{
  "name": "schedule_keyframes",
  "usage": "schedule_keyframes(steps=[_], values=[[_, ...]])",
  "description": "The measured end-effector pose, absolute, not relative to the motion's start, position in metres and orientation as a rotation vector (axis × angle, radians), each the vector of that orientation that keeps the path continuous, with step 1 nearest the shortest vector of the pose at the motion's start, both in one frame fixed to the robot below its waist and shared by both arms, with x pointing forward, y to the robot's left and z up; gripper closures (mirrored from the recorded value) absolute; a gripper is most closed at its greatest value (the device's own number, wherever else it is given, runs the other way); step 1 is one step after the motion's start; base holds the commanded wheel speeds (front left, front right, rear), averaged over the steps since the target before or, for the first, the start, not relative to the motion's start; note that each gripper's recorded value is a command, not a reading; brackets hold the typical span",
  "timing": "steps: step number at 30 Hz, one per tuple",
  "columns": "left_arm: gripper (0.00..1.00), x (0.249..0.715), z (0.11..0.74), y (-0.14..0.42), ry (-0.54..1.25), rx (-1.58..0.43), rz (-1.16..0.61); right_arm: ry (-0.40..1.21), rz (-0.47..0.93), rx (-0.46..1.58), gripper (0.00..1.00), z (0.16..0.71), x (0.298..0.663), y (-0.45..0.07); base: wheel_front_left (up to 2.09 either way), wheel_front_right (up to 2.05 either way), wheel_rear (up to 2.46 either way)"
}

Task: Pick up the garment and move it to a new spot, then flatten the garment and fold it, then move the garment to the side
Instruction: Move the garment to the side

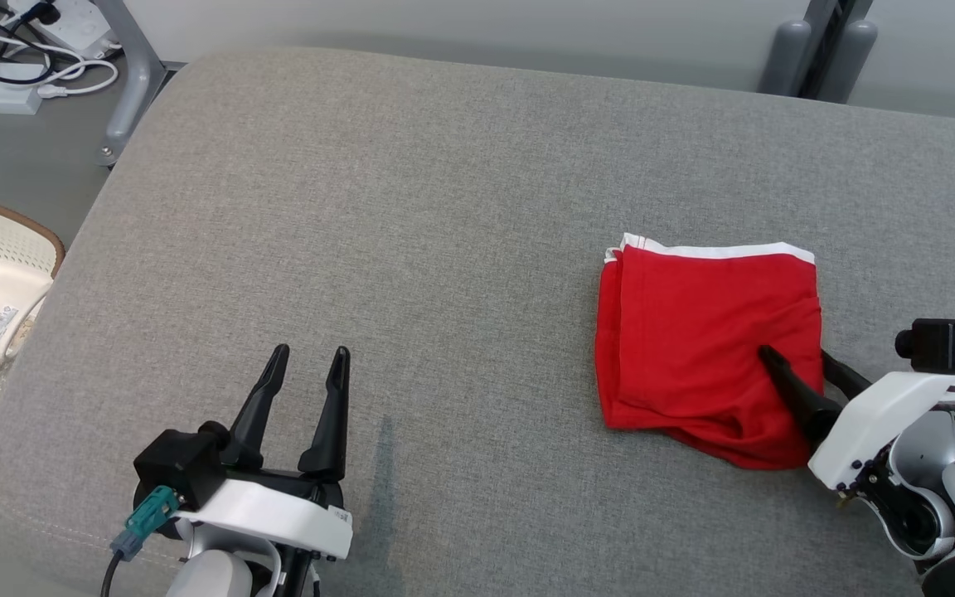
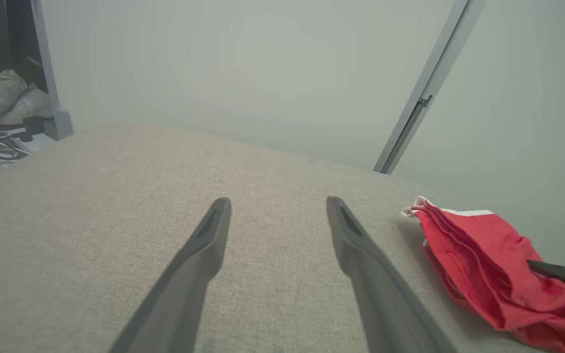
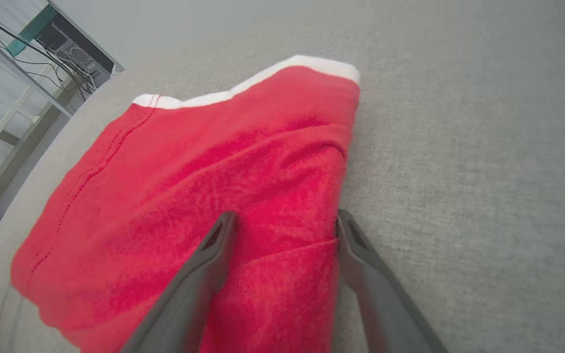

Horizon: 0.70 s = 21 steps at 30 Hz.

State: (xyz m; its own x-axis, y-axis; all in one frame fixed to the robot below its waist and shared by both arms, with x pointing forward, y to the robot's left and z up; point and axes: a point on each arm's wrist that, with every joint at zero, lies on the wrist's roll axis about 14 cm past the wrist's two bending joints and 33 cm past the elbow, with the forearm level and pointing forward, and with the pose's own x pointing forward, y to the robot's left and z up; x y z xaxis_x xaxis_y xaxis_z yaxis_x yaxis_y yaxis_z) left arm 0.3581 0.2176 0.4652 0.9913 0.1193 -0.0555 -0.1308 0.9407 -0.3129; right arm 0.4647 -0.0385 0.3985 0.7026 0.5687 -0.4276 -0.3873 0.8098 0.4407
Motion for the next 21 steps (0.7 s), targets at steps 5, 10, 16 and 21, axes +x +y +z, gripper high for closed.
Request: schedule_keyframes(steps=[5,10,16,21], values=[[0.00,0.357,0.464,0.217,0.039,-0.322,0.128,0.640,0.564,0.337,0.00,0.391,0.461,-0.033,0.00,0.00,0.00],[0.00,0.358,0.465,0.218,0.038,-0.322,0.128,0.654,0.573,0.352,0.00,0.390,0.465,-0.028,0.00,0.00,0.00],[0.00,0.358,0.464,0.217,0.040,-0.321,0.128,0.677,0.576,0.354,0.51,0.387,0.465,-0.025,0.00,0.00,0.00],[0.00,0.356,0.467,0.217,0.032,-0.321,0.125,0.664,0.595,0.316,1.00,0.388,0.461,-0.024,0.00,0.00,0.00]])
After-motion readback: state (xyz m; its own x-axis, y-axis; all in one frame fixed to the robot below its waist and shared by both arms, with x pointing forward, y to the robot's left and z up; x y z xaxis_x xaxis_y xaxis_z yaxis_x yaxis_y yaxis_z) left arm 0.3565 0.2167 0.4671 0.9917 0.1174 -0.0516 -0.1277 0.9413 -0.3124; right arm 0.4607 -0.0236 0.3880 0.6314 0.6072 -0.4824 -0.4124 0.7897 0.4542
